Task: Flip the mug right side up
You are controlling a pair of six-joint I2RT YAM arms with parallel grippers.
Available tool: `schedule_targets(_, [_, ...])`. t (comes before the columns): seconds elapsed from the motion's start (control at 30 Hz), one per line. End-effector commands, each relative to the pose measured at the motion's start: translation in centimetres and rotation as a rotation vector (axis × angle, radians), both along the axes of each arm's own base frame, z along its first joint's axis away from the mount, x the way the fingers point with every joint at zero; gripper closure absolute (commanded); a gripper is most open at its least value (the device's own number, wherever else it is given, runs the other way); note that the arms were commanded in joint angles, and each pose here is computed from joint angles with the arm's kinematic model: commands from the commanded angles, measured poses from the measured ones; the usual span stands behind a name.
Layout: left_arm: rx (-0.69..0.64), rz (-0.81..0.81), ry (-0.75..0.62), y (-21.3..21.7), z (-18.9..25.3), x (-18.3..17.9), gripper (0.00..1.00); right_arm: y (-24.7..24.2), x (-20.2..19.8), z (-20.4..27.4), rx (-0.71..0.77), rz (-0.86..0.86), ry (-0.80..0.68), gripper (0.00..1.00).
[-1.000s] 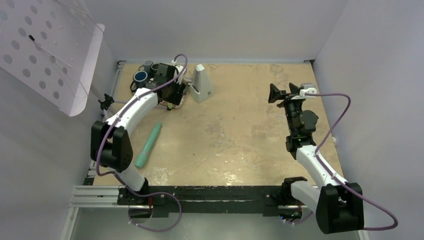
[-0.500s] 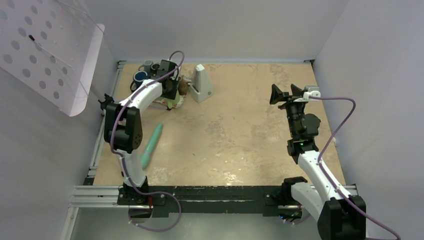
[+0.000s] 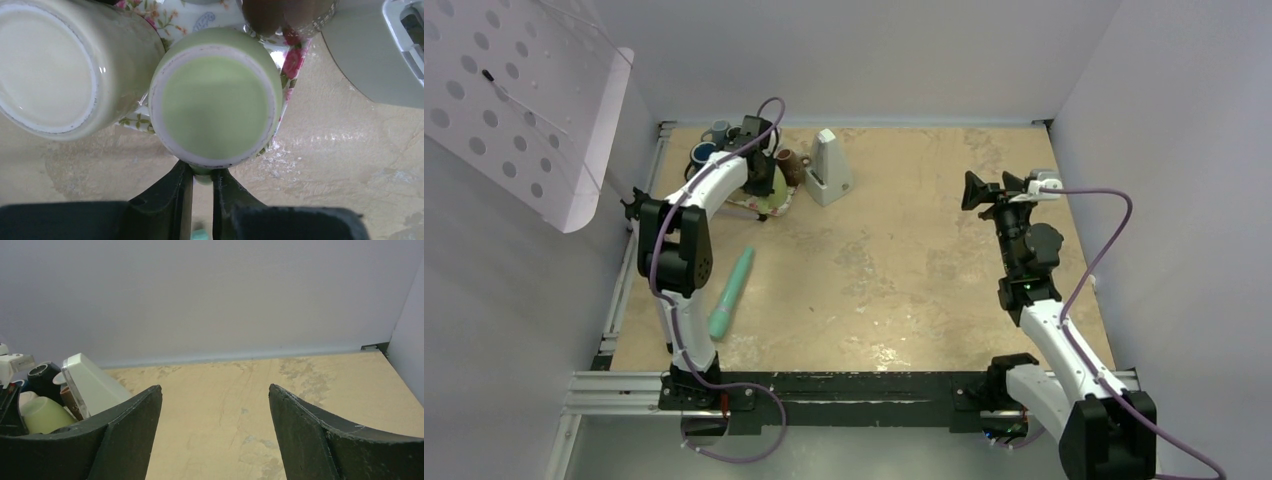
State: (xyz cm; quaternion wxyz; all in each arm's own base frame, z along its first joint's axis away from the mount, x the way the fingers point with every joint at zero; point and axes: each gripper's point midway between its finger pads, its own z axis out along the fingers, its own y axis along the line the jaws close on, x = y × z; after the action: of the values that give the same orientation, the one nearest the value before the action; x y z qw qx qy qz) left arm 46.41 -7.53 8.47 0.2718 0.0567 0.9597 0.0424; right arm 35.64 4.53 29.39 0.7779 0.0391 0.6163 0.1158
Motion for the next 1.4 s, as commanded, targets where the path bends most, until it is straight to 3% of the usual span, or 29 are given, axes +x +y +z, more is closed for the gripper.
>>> schedule_targets(0.0, [-0.103, 0.038, 0.023, -0.3, 3.0, -1.3, 1.0, 0.6, -0.8, 4.1, 0.029, 0.029, -0.074, 0.18])
schedule_targets(0.13, [-0.223, 0.054, 0.009, -1.1, 6.7, -3.3, 1.0, 3.5, -0.6, 4.4, 0.066, 0.153, -0.025, 0.17])
schedule_targets(0.47, [-0.582, 0.043, 0.035, -6.1, 13.8, -7.6, 1.0, 20.4, -0.3, 1.1, 0.346, 0.773, 0.252, 0.01])
schedule_targets(0.77, [-0.846, 0.011, 0.127, -11.1, 16.9, -9.1, 1.0, 27.0, 1.2, -4.0, 0.452, 1.088, 0.434, 0.01])
schedule_targets(0.97, [-0.902, -0.015, 0.137, -12.7, 17.9, -9.2, 1.0, 29.1, 1.5, -5.5, 0.569, 1.206, 0.489, 0.03])
schedule_targets(1.23, [-0.959, -0.049, 0.184, -14.3, 17.5, -10.2, 1.0, 31.7, 1.9, -3.5, 0.621, 1.294, 0.449, 0.1])
schedule_targets(1.3, [-0.974, -0.052, 0.208, -14.8, 17.0, -10.6, 1.0, 32.5, 1.6, -2.4, 0.632, 1.343, 0.415, 0.18])
schedule_targets(1.37, [-0.979, -0.05, 0.224, -15.0, 16.5, -10.9, 1.0, 33.1, 1.1, -1.2, 0.634, 1.399, 0.384, 0.36])
